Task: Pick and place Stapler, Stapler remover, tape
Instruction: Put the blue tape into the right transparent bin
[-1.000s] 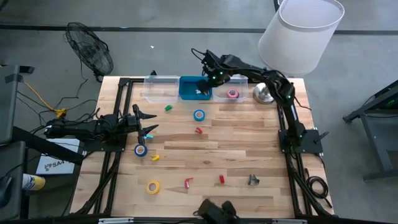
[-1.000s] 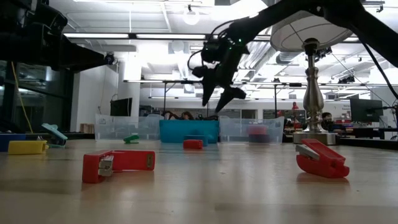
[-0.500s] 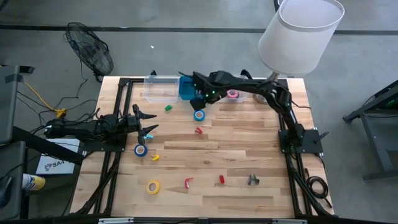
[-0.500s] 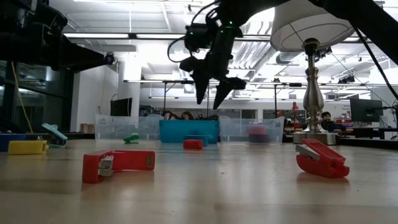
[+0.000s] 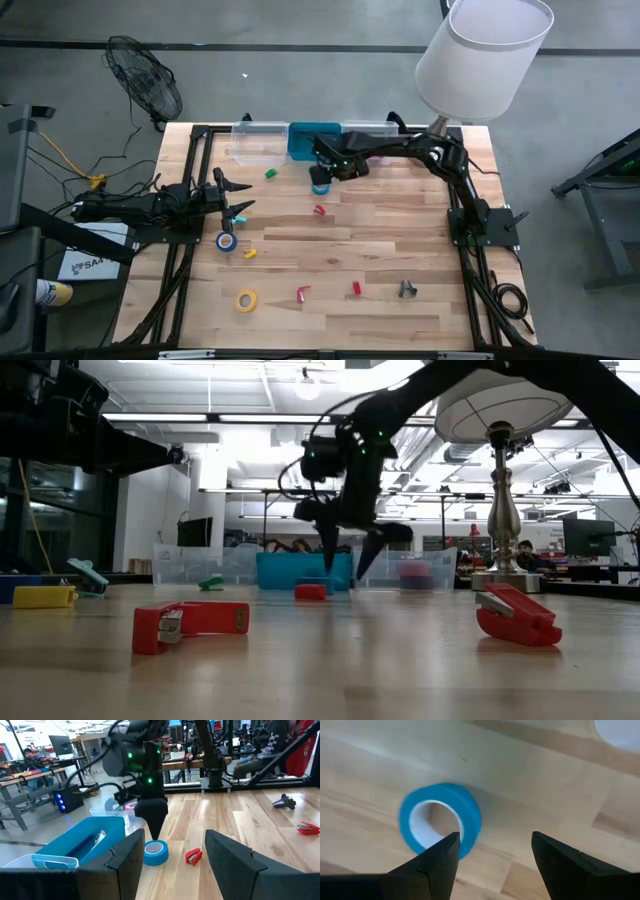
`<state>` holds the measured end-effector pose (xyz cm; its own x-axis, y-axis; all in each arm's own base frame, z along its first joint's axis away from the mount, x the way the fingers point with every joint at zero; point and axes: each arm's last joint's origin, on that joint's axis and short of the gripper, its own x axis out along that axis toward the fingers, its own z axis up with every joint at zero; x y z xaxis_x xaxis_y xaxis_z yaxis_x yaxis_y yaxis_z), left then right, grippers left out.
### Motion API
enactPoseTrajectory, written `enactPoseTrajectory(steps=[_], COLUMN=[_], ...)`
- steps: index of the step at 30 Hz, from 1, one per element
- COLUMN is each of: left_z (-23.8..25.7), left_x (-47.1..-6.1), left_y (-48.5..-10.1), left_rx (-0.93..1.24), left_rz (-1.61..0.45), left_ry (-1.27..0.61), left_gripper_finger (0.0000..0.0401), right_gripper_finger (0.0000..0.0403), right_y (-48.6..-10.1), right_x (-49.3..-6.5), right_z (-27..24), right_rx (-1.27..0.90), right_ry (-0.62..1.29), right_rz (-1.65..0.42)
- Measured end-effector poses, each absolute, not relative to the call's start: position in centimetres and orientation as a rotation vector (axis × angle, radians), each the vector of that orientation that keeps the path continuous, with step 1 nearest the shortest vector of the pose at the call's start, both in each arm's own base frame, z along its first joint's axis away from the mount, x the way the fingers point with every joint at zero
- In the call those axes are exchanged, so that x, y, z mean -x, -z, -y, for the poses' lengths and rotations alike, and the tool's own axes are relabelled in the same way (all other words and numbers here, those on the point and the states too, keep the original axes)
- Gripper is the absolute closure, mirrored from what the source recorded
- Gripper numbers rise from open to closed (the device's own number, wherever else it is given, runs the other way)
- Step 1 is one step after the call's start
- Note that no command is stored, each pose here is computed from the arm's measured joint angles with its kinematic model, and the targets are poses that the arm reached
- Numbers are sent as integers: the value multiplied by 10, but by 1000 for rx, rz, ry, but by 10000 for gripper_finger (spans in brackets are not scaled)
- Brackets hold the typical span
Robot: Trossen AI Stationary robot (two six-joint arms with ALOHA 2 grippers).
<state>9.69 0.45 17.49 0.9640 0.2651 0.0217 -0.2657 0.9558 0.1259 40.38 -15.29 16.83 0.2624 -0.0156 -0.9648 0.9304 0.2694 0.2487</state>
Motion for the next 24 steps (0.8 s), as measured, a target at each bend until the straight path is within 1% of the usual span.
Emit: enactPoseTrajectory(steps=[6, 17, 20, 24], left_z=[-5, -4, -5, -4], left_x=[-97, -97, -97, -97], left_y=[-175, -175, -175, -175], left_rx=[-128, -129, -129, -129], left_rz=[5, 4, 5, 4], left_ry=[-270, -269, -270, -269], left_gripper_finger=[196, 196, 196, 196], right_gripper_finger=[165, 166, 175, 203], right_y=[-159, -157, -151, -149], right_x=[-406, -407, -407, -407], right_z=[152, 152, 152, 152], right_rx=[-1122, -1125, -1127, -1123], right_ry=[802, 813, 817, 819], right_rz=[-1062, -1048, -1063, -1070])
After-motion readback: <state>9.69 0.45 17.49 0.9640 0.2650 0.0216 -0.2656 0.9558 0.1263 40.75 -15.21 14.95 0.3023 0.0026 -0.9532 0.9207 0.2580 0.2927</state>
